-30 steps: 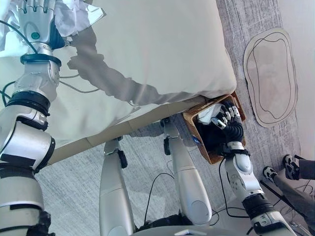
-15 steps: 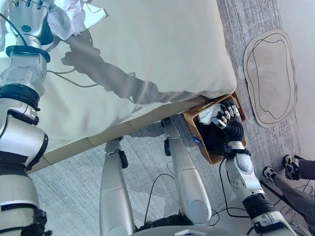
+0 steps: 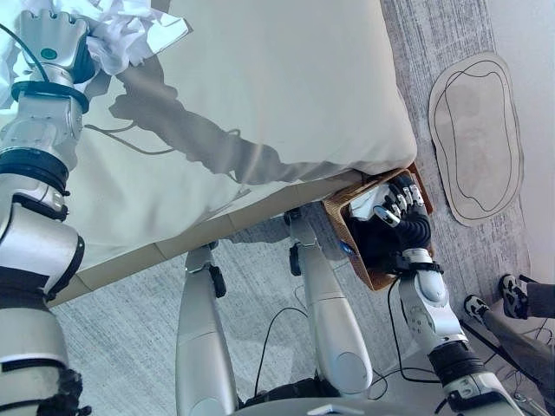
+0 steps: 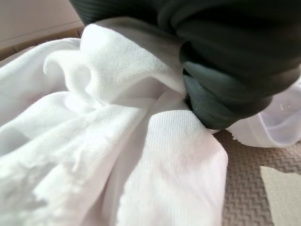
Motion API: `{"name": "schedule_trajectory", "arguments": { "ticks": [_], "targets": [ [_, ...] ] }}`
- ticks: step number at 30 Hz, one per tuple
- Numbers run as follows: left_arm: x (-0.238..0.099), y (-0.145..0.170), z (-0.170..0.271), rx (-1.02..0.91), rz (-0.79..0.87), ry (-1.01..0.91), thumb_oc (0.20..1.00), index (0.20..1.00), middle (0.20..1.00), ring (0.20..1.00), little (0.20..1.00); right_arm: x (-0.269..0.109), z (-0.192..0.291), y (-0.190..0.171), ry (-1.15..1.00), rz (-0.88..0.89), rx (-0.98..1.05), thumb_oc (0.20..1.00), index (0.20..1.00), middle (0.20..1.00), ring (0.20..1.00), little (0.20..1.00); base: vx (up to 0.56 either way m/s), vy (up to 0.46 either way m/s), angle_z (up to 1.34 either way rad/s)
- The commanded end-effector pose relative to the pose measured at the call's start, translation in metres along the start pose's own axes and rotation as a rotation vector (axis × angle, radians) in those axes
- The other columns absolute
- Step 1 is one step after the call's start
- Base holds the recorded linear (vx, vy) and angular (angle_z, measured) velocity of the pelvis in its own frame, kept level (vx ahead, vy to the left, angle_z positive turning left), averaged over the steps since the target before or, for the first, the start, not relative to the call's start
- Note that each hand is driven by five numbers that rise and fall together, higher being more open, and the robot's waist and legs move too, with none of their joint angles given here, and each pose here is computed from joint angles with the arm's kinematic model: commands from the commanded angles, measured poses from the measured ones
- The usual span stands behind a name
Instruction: Pick up clothes into the bucket
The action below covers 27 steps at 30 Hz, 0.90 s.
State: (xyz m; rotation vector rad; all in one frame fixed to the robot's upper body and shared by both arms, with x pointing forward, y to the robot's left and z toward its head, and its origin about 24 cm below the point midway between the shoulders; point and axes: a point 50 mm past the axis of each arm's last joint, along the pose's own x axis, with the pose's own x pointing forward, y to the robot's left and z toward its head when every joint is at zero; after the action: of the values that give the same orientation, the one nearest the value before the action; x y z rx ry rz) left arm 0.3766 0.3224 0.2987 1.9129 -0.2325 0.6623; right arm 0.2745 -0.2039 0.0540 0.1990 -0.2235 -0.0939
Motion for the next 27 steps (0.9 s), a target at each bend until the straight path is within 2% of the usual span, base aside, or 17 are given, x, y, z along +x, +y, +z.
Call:
{"name": "schedule_trajectory", "arguments": {
  "ticks": [1,6,7,8,10,13,14,15,17,21,25,27],
  "targets": [
    [-0.018,-0.02,-0.031,0.012,-0.059,0.092,0.2,0.2,0.2,0.2,0.2,-0.003,0.016,-0.025,-0.061,-0.051,-0.046,1.0,1.0,1.0,1.0,1.0,0.0,0.0,0.0],
    [-0.029,-0.04,-0.007,-0.095,-0.089,0.048,0.2,0.2,0.2,0.2,0.2,-0.005,0.011,-0.027,-0.035,-0.064,-0.068,1.0,1.0,1.0,1.0,1.0,0.04,-0.014,0.01],
    [-0.034,-0.047,0.014,-0.305,-0.103,0.046,0.2,0.2,0.2,0.2,0.2,-0.004,0.01,-0.03,-0.024,-0.079,-0.077,1.0,1.0,1.0,1.0,1.0,0.06,-0.016,0.01],
    [-0.034,-0.048,0.013,-0.305,-0.104,0.047,0.2,0.2,0.2,0.2,0.2,-0.004,0.01,-0.03,-0.024,-0.079,-0.078,1.0,1.0,1.0,1.0,1.0,0.06,-0.022,0.01],
    [-0.037,-0.043,0.032,-0.552,-0.06,0.046,0.2,0.2,0.2,0.2,0.2,-0.006,0.008,-0.035,-0.015,-0.105,-0.08,1.0,1.0,1.0,1.0,1.0,0.07,-0.019,0.06],
    [-0.052,-0.04,0.053,-0.784,-0.029,-0.039,0.2,0.2,0.2,0.2,0.2,-0.006,0.009,-0.038,-0.014,-0.122,-0.097,1.0,1.0,1.0,1.0,1.0,0.07,-0.009,0.12],
    [-0.053,-0.04,0.053,-0.785,-0.031,-0.039,0.2,0.2,0.2,0.2,0.2,-0.006,0.009,-0.038,-0.013,-0.122,-0.099,1.0,1.0,1.0,1.0,1.0,0.08,0.001,0.08],
    [-0.071,-0.044,0.068,-0.925,-0.046,-0.082,0.2,0.2,0.2,0.2,0.2,-0.006,0.009,-0.039,-0.009,-0.123,-0.111,1.0,1.0,1.0,1.0,1.0,0.08,0.007,0.12],
    [-0.089,-0.042,0.088,-1.076,-0.068,-0.158,0.2,0.2,0.2,0.2,0.2,-0.006,0.011,-0.041,-0.014,-0.123,-0.127,1.0,1.0,1.0,1.0,1.0,0.09,0.015,0.13],
    [-0.119,-0.037,0.114,-1.298,-0.109,-0.255,0.2,0.2,0.2,0.2,0.2,-0.003,0.01,-0.037,-0.003,-0.081,-0.161,1.0,1.0,1.0,1.0,1.0,0.08,0.024,0.05],
    [-0.142,-0.032,0.132,-1.599,-0.163,-0.281,0.2,0.2,0.2,0.2,0.2,0.004,0.012,-0.027,-0.001,-0.008,-0.284,1.0,1.0,1.0,1.0,1.0,0.07,0.012,-0.01],
    [-0.151,-0.03,0.136,-1.692,-0.193,-0.296,0.2,0.2,0.2,0.2,0.2,0.006,0.011,-0.023,0.002,0.015,-0.247,1.0,1.0,1.0,1.0,1.0,0.06,0.006,-0.07]
  ]
}}
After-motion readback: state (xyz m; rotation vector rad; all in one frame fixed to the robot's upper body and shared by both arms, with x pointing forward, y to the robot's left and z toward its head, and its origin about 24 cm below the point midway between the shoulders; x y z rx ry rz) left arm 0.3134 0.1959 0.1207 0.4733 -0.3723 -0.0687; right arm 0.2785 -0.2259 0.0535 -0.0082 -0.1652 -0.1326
